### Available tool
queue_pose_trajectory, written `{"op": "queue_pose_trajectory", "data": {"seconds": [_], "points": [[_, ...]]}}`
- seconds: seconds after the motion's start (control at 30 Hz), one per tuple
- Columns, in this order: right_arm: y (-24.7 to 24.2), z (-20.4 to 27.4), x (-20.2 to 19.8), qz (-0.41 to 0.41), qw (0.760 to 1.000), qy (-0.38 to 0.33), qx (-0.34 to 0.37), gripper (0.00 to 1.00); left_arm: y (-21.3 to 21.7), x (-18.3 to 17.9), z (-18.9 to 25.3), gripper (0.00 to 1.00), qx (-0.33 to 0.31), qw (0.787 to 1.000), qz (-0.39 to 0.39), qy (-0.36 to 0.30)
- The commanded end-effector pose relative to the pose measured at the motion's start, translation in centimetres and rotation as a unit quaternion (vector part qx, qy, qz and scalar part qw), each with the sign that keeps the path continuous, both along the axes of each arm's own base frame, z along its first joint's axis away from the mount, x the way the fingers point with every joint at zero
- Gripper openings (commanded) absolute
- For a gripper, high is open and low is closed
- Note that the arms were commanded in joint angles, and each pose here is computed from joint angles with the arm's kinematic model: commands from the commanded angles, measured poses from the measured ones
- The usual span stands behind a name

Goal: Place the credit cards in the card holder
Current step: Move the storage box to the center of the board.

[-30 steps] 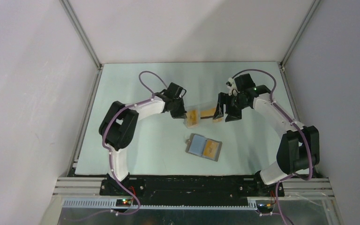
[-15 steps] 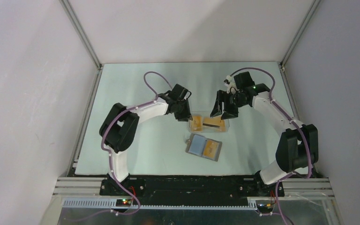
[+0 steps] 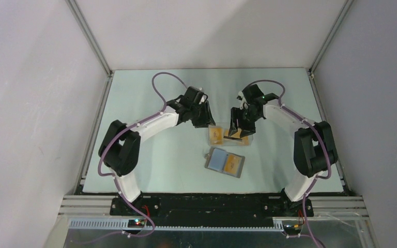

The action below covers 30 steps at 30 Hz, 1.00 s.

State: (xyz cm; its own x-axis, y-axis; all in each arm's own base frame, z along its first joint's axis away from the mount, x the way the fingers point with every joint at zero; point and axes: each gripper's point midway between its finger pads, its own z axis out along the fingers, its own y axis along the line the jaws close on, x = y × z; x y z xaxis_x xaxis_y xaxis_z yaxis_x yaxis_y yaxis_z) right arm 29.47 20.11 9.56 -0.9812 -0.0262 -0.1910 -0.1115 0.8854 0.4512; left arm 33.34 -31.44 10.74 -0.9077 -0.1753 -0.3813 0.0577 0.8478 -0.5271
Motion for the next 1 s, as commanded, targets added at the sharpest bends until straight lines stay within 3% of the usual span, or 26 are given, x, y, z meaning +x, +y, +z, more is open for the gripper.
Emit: {"op": "queue_pose_trajectory", "data": {"seconds": [0.0,0.17,0.33,0.67,0.8,0.97], "points": [[-0.6,-0.3,1.8,-0.012,0.998,-0.027,-0.053,0.62,-1.3,-0.1,3.1,0.44,-0.026,0.998,-0.042,-0.037],[0.3,-1.2,2.0,-0.008,0.999,-0.012,-0.044,0.64,-1.3,-0.4,2.2,0.45,-0.018,0.998,-0.043,-0.030],[1.9,-1.5,2.7,-0.006,1.000,-0.005,-0.028,0.60,0.4,-0.6,0.3,0.42,0.018,0.999,-0.027,-0.031],[5.3,-2.9,2.9,0.016,0.999,0.032,-0.012,0.46,2.1,-1.5,-3.7,0.38,0.060,0.998,-0.023,-0.001],[5.7,-3.5,3.2,0.017,0.999,0.037,-0.027,0.45,1.8,-1.3,-4.1,0.37,0.061,0.998,-0.028,0.003],[6.1,-4.1,3.4,0.022,0.998,0.039,-0.052,0.35,1.6,-1.1,-4.7,0.30,0.064,0.997,-0.032,0.007]]}}
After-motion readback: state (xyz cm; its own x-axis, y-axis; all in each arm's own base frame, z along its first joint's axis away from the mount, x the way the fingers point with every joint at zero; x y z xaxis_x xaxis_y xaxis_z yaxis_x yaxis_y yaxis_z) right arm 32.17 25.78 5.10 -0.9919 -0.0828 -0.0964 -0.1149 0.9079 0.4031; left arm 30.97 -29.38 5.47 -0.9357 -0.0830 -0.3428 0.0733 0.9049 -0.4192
